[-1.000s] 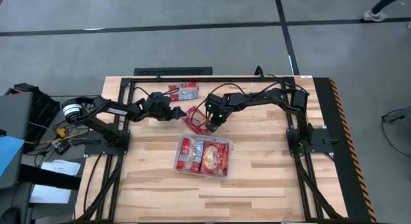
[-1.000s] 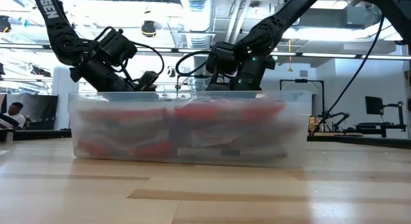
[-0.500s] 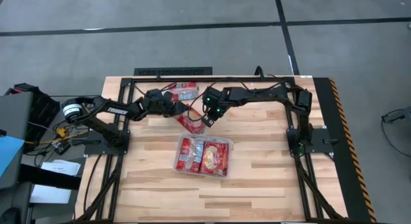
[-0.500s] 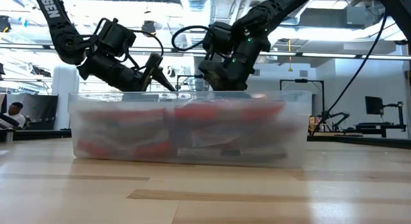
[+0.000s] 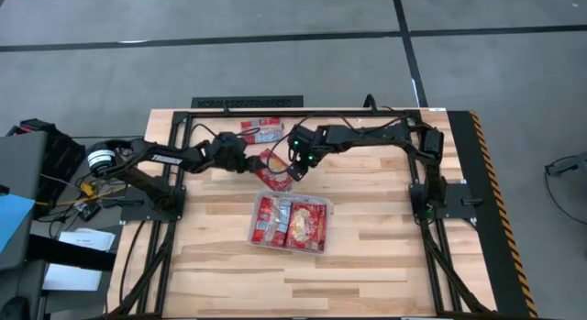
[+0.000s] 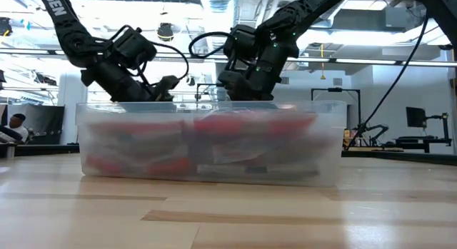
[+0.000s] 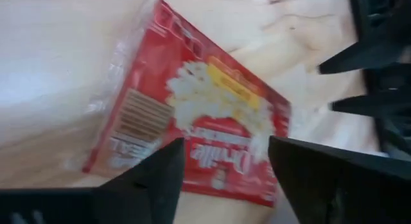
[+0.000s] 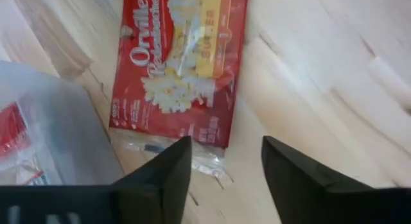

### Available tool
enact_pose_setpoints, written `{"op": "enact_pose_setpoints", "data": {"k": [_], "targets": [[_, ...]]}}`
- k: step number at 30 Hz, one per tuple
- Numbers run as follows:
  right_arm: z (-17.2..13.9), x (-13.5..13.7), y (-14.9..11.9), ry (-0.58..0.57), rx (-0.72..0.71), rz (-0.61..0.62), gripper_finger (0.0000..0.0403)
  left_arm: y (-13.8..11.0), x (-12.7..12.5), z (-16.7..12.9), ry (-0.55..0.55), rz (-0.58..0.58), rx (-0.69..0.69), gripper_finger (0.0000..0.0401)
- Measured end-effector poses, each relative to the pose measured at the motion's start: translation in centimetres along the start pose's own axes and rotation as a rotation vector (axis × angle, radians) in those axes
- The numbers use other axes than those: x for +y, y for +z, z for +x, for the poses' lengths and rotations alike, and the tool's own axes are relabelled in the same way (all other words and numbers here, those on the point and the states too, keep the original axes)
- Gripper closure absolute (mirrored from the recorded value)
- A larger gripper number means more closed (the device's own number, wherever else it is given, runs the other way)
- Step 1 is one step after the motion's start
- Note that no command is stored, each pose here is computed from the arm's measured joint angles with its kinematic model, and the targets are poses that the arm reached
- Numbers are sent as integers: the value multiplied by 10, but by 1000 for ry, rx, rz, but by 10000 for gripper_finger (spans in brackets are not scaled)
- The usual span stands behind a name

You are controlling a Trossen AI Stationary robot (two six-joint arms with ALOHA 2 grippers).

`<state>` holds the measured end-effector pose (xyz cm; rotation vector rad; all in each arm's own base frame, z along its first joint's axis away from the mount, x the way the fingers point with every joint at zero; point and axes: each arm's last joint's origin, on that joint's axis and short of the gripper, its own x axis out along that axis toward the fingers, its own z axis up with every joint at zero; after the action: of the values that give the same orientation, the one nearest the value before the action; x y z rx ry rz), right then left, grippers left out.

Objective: Sort popcorn bags into baskets
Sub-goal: Put the red popcorn bag into the transparent bin

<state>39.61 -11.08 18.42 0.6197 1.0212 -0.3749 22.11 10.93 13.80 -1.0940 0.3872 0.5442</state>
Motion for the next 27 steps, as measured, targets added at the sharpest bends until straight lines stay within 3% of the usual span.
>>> {"op": "enact_pose_setpoints", "data": {"k": [7, 13, 19, 27], "targets": [[0, 0, 2, 9, -18, 1, 164, -13, 8, 4, 170, 55, 2, 270], [0, 2, 6, 29, -51, -11, 163, -26, 7, 4, 221, 124, 52, 324], [-1, -2, 14, 38, -119, -79, 163, -33, 6, 4, 275, 182, 34, 357], [-4, -31, 31, 37, -178, -119, 160, -36, 12, 3, 338, 203, 63, 381]]}}
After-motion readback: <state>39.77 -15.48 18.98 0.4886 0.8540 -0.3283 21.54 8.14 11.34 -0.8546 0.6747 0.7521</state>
